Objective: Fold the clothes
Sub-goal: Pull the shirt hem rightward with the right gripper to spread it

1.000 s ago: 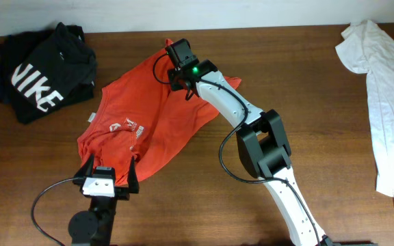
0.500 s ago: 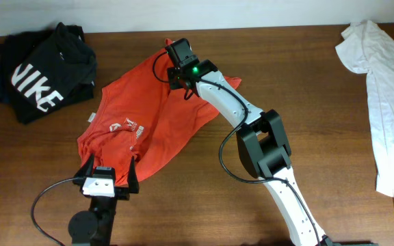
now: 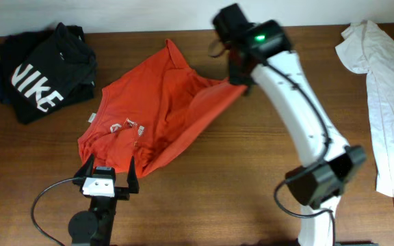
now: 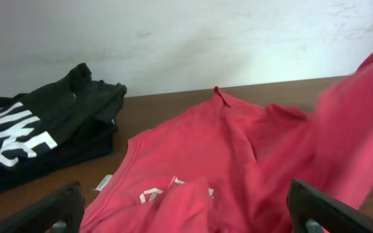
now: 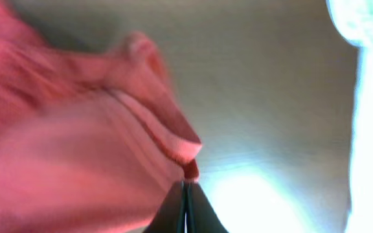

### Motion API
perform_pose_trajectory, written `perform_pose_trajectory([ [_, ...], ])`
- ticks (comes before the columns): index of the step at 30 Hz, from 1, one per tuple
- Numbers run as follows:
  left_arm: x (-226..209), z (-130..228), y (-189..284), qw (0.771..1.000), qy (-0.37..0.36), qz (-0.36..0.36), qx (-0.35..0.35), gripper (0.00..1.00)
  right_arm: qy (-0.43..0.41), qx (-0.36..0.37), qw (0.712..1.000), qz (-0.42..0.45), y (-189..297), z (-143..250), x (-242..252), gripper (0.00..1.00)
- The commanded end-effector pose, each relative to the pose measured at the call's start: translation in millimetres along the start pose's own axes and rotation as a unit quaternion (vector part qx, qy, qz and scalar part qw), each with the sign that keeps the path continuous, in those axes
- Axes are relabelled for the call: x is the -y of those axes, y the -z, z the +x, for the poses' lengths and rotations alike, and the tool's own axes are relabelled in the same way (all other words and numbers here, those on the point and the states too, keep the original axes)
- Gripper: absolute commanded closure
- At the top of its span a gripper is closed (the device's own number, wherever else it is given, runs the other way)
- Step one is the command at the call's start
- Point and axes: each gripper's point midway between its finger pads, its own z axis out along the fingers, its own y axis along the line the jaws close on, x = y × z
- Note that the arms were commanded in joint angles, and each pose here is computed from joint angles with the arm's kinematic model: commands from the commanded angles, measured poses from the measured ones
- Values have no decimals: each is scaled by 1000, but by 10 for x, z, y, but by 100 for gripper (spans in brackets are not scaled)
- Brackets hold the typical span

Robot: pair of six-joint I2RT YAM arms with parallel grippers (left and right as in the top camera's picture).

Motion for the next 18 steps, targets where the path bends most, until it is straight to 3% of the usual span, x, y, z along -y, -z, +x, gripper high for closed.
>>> perform_pose_trajectory([
  [1,-15,22,-1,1000,-4,-4,-2,1,-67,-25,997,24,218,161,540,96],
  [7,-15,23,-1,1000,-4,-4,-2,1,-121,-71,988,64,274,879,1175,96],
  [10,-15,22,-1,1000,-4,-4,-2,1,-177,-103,976,77,-48,1383,1539,96],
  [12,-13,22,-1,1000,-4,-3,-2,1,-213,-146,965,38,-445,1694,1620,96],
  [14,44,10,0,1000,-4,14,1,1,-230,-166,959,29,-623,1818,1714,96],
  [15,91,-2,2,1000,-4,27,4,1,-238,-172,955,33,-653,1860,1760,96],
  [18,608,-139,119,983,-4,181,34,1,-267,-168,948,39,-708,1862,1897,96],
])
